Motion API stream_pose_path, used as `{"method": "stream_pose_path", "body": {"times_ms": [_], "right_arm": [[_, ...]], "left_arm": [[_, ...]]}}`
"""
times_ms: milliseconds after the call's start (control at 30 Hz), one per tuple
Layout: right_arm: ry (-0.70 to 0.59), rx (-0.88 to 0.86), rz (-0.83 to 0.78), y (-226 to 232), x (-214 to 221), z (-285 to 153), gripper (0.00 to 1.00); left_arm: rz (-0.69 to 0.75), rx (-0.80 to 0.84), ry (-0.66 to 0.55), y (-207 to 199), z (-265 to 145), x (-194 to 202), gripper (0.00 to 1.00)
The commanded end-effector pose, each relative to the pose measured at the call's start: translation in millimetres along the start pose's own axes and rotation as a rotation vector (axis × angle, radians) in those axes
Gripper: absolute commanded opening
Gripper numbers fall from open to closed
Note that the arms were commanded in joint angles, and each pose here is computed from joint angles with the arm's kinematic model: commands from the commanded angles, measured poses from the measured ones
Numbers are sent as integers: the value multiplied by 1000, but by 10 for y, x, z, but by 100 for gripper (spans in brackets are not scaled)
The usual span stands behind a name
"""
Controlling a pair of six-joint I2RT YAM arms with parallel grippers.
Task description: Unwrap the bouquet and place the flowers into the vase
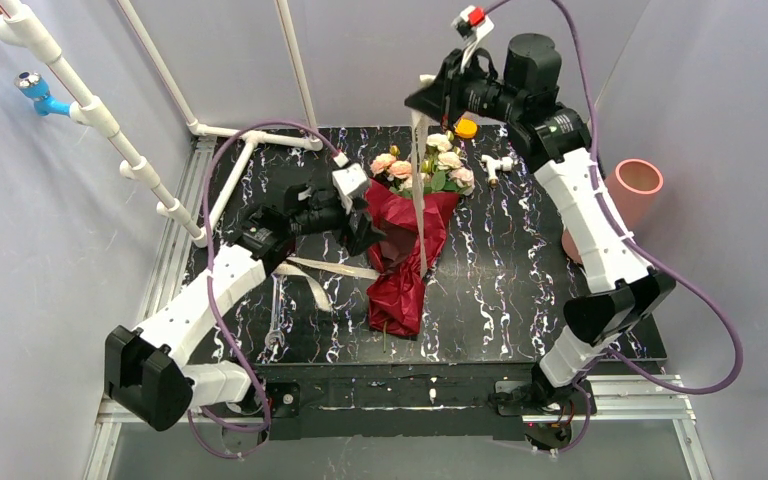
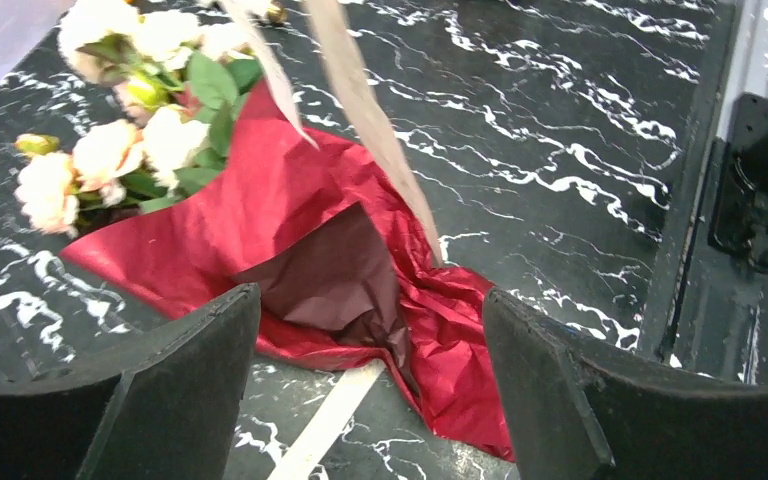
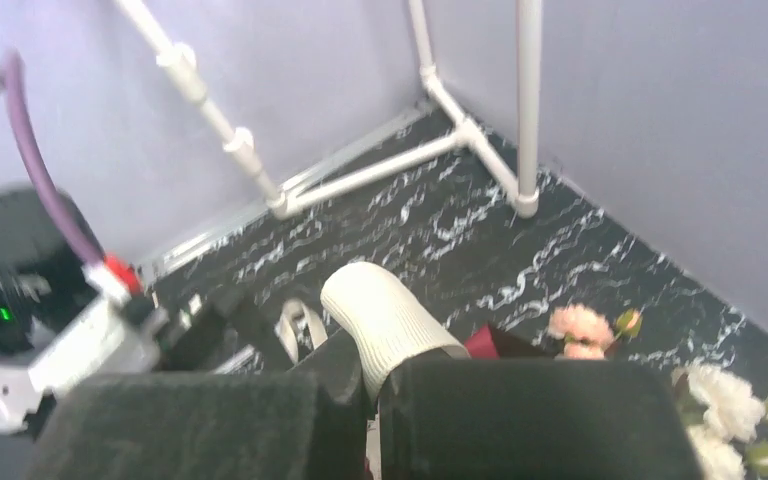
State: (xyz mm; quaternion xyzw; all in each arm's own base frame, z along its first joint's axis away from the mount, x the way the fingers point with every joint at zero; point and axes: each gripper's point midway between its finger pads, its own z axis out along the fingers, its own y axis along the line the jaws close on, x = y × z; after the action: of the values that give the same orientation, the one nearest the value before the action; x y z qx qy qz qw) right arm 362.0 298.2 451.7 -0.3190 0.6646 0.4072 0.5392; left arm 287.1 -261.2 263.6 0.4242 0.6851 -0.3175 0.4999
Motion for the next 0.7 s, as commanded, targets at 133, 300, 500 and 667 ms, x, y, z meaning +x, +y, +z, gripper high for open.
{"method": "stream_pose_path", "body": {"times_ms": [133,300,500,667], "right_arm": [[-270,50,39,-94,-986,-121,1],[-364,85,39,-75,-1313,-247,1],[-459,148,30,-133,-1592,-456,1],[-514,226,21,-267,-1735,-673,1]], "left_arm": [[142,137,-36,-281,425,-19,77],[86,201,-60,-308,839,-79,72],[67,233,-46,-330,1230,-15,68],[9,247,-40,-346,1384,-34,24]]}}
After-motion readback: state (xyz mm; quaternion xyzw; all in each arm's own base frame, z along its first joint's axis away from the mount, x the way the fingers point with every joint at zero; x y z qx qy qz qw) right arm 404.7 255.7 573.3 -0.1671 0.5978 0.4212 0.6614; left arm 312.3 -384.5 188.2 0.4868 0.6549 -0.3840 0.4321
